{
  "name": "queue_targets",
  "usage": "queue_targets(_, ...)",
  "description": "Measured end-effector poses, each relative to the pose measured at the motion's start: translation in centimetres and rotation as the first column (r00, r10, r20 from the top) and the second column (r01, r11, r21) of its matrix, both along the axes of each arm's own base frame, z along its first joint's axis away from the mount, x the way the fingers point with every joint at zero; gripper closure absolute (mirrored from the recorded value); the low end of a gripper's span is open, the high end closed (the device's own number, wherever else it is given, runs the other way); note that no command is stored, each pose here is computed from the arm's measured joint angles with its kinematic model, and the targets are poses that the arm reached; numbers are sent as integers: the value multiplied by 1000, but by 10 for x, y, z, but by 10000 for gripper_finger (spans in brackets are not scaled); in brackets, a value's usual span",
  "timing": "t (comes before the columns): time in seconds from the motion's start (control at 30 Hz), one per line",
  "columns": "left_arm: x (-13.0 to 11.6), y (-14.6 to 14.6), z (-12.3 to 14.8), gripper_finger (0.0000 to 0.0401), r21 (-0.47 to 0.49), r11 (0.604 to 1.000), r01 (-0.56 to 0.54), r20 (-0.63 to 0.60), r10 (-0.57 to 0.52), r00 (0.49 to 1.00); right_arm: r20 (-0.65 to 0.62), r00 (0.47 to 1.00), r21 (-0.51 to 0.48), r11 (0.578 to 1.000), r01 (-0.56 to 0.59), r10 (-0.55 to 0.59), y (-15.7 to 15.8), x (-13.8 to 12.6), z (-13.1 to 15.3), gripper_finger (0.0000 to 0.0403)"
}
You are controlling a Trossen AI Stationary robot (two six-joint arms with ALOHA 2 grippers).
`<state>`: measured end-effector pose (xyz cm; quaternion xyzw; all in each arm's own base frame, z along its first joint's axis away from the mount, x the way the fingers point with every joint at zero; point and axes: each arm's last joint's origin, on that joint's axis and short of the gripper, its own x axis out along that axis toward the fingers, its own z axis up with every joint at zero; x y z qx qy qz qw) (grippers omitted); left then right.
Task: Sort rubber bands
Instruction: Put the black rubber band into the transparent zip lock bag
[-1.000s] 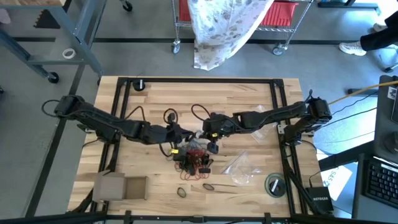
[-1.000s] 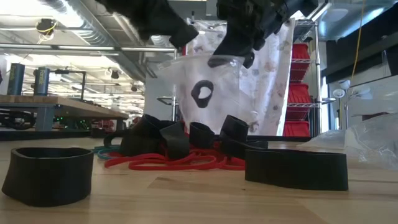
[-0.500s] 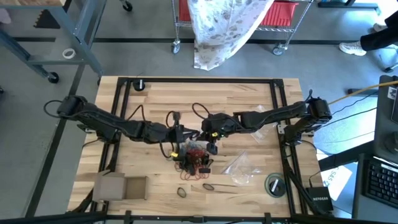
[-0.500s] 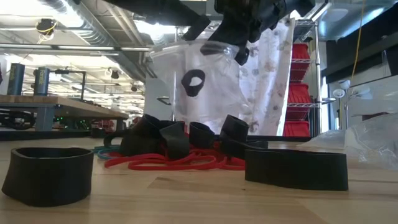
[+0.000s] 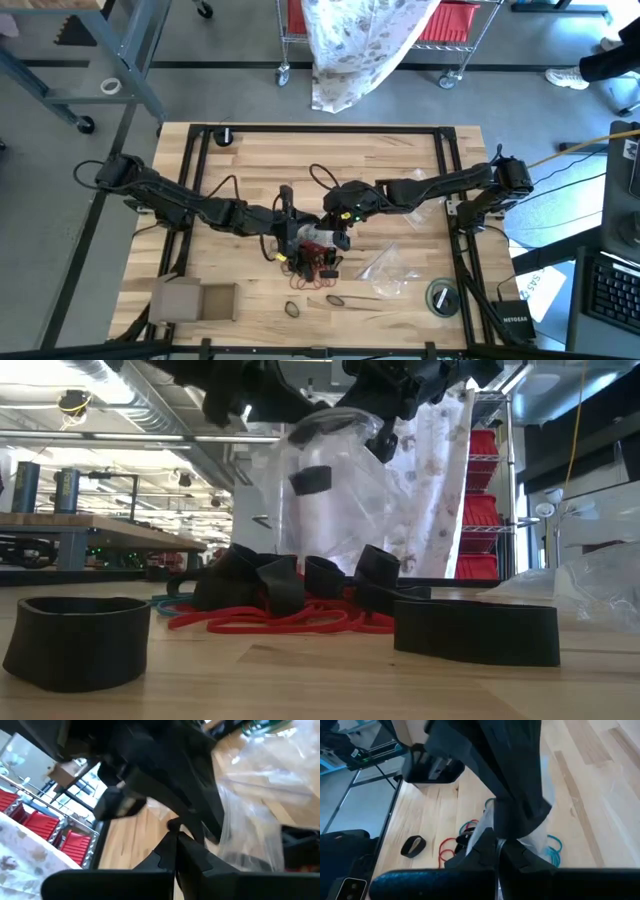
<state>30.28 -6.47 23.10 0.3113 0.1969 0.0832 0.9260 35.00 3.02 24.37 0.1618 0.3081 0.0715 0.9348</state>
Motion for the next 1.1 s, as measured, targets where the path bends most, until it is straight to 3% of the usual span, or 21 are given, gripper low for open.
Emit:
queue_targets(0.2,-2,-7,-2,401,-54,998,20,-3,-20,1000,-1,1000,-7,1000,5,-5,0,0,0,402)
queue_targets(0.33,-4,-9,-6,401,-108,994,17,-33,-21,999,-18,998,-53,996,66,-67,-3,-1,-2,402)
queue_targets(0.47,-6,-7,-12,401,-222,974,35,-89,-56,994,-20,993,-91,989,112,-114,-4,-1,-3,402)
queue_targets(0.57,-6,2,-16,401,-281,959,-30,-116,-3,993,-3,995,-111,988,103,-104,-5,0,-2,402)
queue_targets(0.8,-1,27,-15,394,-448,875,-184,-86,162,983,2,997,-142,987,70,-71,-4,-1,-2,402)
queue_targets(0.93,0,32,-15,372,-526,832,-178,-91,153,984,2,998,-143,988,59,-59,-4,-1,-2,402)
queue_targets(1.1,2,30,-9,311,-585,793,-167,-111,126,986,-5,999,-149,987,53,-54,-4,-1,-3,402)
